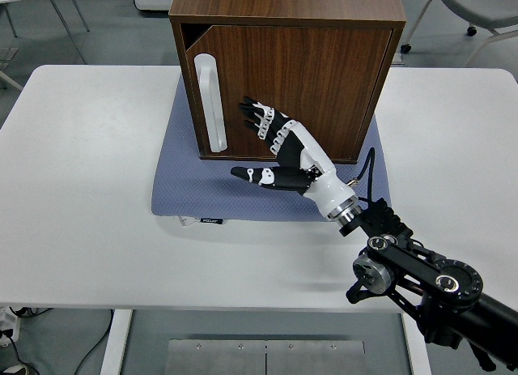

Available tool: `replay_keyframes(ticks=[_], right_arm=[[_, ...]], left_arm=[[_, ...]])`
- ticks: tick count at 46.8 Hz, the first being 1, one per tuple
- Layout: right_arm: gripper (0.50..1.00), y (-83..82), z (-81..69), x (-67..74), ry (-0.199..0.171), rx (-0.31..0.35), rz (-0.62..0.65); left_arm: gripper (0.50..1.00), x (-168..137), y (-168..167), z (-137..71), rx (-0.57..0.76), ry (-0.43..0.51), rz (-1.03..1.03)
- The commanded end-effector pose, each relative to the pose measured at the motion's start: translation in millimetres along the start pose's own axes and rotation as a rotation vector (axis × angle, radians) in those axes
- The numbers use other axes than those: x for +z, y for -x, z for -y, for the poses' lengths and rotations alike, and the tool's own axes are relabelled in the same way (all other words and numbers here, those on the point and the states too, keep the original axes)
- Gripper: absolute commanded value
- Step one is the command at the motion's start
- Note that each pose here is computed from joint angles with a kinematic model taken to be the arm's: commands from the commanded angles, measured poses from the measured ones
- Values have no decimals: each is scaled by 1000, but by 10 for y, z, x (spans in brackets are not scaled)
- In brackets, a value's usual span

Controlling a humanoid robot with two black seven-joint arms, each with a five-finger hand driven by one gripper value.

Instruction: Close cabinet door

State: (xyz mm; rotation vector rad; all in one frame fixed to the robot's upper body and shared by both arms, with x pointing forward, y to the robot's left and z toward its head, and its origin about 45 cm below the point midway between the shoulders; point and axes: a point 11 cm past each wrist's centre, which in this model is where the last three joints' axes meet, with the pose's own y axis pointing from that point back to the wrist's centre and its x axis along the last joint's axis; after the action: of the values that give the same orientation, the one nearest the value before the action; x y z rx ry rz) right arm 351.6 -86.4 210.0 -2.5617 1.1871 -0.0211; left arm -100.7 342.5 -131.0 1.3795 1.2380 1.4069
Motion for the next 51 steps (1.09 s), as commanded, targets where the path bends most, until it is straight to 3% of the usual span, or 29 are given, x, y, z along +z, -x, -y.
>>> replay_keyframes(ticks=[1,6,10,20,29,36,46,47,51], right_arm=[[1000,-73,-99,12,14,10,-10],[1000,-142,-209,31,31,19,-18],[1000,-278,-398,70,64,41,-33],[1000,-523,-701,104,94,97,-15],[1000,-655,-895,-15,92,119,-30],[1000,-726,-986,-187,70,123,-49],[1000,-860,-1169,-234,88,147,-64],[1000,-936,-1251,-254,94,168,-71],[1000,-1005,-1349,-267,97,194,-69]], left_arm=[[1000,-2,-5,0,1,0,0],[1000,-1,0,0,0,0,0],[1000,-1,0,0,0,0,0],[1000,-1,0,0,0,0,0],[1000,-1,0,0,0,0,0],[1000,-1,0,0,0,0,0],[1000,-1,0,0,0,0,0],[1000,-1,0,0,0,0,0],[1000,-1,0,0,0,0,0]])
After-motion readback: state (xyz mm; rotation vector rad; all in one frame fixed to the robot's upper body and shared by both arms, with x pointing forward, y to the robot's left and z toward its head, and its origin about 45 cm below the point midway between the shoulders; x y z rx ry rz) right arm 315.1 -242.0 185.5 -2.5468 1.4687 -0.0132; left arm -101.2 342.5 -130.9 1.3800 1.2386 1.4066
